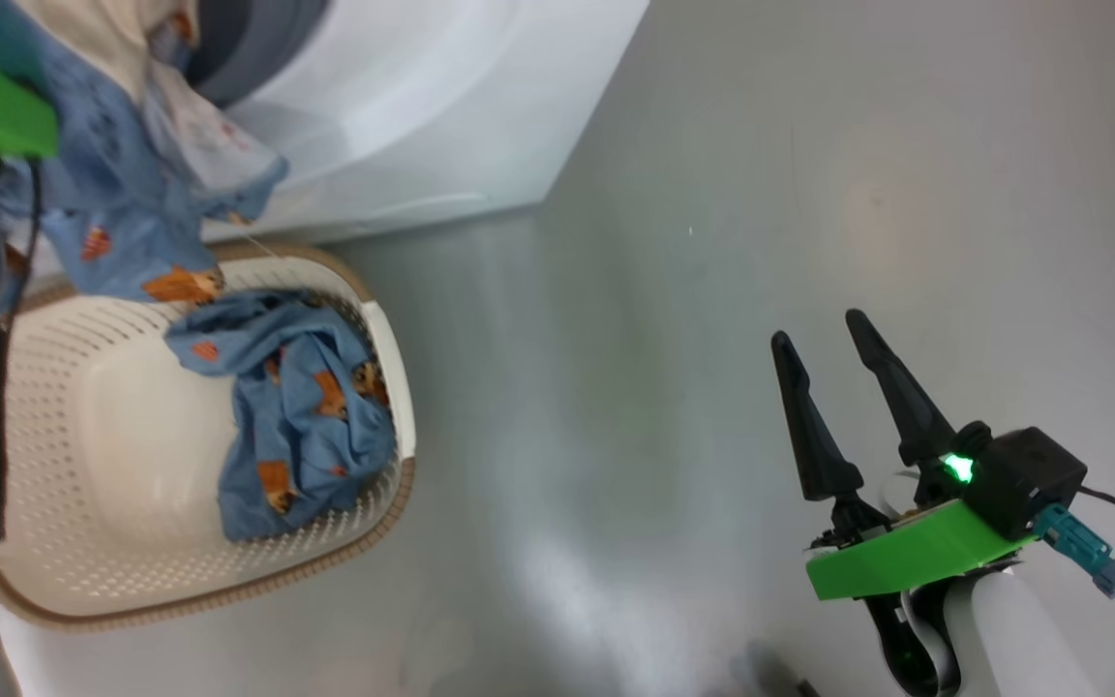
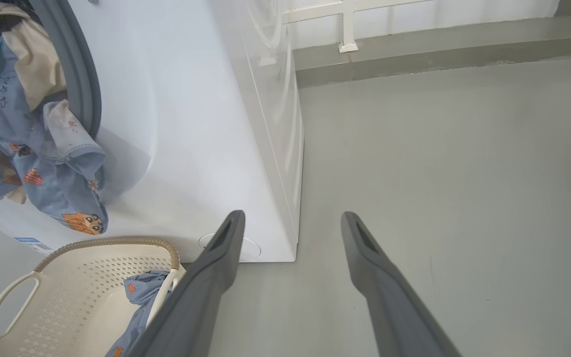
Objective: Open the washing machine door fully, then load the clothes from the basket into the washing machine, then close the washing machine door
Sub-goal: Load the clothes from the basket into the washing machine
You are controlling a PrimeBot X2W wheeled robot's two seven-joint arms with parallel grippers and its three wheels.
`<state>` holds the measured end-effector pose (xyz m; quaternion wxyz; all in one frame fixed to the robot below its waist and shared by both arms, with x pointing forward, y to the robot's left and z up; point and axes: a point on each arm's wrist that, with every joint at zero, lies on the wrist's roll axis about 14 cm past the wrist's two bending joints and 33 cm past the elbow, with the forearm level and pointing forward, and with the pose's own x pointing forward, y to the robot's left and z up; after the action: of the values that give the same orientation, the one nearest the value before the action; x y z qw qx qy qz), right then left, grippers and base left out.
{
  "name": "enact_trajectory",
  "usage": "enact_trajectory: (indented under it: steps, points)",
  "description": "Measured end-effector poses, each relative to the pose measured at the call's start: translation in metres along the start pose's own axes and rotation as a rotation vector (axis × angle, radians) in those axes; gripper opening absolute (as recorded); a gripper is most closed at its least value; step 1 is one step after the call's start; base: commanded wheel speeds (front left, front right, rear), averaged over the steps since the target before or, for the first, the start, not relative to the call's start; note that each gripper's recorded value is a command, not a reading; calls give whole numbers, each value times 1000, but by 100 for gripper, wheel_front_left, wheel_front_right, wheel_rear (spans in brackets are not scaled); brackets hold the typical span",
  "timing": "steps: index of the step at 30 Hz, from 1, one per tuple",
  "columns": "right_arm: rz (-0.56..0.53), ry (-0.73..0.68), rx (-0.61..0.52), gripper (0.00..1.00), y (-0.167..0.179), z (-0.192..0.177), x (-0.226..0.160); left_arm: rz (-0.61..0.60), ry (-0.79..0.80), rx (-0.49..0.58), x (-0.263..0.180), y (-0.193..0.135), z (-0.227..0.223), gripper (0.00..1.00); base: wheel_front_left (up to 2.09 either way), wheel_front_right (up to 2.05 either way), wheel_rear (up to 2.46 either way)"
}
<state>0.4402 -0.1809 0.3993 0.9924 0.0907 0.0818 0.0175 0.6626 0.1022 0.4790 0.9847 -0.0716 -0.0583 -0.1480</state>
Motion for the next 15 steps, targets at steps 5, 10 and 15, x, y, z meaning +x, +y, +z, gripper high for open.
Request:
enact_trajectory:
  steps: [5, 10, 15]
  points:
    - [-5, 40, 10, 100, -3, -17, 6, -11, 28, -22, 19, -1, -24, 0, 0, 0, 0]
    - [-11, 81, 17, 100, -6, -33, 8, -26, 45, -4, 37, 1, -39, 0, 0, 0, 0]
    - [-12, 115, 35, 100, -5, -47, 8, -33, 52, 1, 54, 2, -48, 0, 0, 0, 0]
